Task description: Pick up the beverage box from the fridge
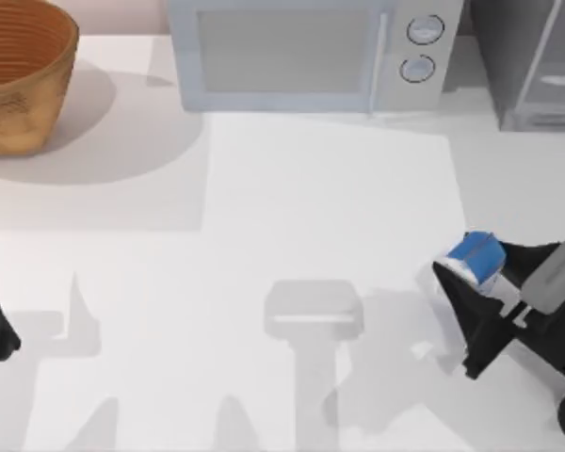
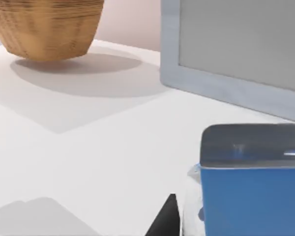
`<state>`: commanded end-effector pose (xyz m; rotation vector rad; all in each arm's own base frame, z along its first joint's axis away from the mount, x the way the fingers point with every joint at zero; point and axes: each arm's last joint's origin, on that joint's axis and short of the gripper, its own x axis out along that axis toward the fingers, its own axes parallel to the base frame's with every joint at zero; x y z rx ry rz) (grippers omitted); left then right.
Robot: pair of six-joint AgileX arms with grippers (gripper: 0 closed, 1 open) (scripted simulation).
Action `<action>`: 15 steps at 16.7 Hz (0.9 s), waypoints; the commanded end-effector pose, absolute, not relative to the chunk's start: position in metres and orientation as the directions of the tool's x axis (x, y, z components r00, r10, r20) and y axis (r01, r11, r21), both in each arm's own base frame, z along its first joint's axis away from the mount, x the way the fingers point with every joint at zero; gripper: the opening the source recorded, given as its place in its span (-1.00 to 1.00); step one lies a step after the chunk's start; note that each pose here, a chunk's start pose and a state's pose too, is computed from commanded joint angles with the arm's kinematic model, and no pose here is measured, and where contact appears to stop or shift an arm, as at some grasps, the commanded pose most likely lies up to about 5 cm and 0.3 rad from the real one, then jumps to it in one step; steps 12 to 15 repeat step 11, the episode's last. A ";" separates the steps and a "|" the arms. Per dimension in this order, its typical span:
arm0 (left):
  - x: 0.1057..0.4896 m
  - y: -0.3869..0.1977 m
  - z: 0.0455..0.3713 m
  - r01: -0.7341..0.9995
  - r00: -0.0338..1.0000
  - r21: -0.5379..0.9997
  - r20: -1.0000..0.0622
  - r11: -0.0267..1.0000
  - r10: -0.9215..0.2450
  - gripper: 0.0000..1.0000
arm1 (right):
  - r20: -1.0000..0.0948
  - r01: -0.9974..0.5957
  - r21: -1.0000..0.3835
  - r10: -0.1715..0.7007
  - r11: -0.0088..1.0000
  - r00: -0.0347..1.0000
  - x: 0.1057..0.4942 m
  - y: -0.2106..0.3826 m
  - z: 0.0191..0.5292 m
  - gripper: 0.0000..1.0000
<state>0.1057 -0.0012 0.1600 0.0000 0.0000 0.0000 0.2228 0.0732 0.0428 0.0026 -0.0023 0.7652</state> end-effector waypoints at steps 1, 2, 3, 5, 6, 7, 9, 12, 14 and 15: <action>0.106 -0.001 0.160 0.000 1.000 0.000 0.000 1.000 0.000 1.00 | 0.003 -0.693 0.001 0.693 0.721 0.721 0.223 0.073 0.043 0.36; 0.106 -0.001 0.160 0.000 1.000 0.000 0.000 1.000 0.000 1.00 | 0.003 -0.693 0.001 0.693 0.721 0.721 0.223 0.073 0.043 0.51; 0.106 -0.001 0.160 0.000 1.000 0.000 0.000 1.000 0.000 1.00 | 0.003 -0.693 0.001 0.693 0.721 0.721 0.223 0.073 0.043 0.66; 0.106 -0.001 0.160 0.000 1.000 0.000 0.000 1.000 0.000 1.00 | 0.003 -0.693 0.001 0.693 0.721 0.721 0.223 0.073 0.043 0.96; 0.106 -0.001 0.160 0.000 1.000 0.000 0.000 1.000 0.000 1.00 | 0.003 -0.693 0.001 0.693 0.721 0.721 0.223 0.073 0.043 1.00; 0.106 -0.001 0.160 0.000 1.000 0.000 0.000 1.000 0.000 1.00 | 0.003 -0.693 0.001 0.693 0.721 0.721 0.223 0.073 0.043 1.00; 0.106 -0.001 0.160 0.000 1.000 0.000 0.000 1.000 0.000 1.00 | 0.003 -0.693 0.001 0.693 0.721 0.721 0.223 0.073 0.043 1.00; 0.106 -0.001 0.160 0.000 1.000 0.000 0.000 1.000 0.000 1.00 | 0.003 -0.693 0.001 0.693 0.721 0.721 0.223 0.073 0.043 1.00; 0.106 -0.001 0.160 0.000 1.000 0.000 0.000 1.000 0.000 1.00 | 0.003 -0.693 0.001 0.693 0.721 0.721 0.223 0.073 0.043 1.00; 0.106 -0.001 0.160 0.000 1.000 0.000 0.000 1.000 0.000 1.00 | 0.003 -0.693 0.001 0.693 0.721 0.721 0.223 0.073 0.043 1.00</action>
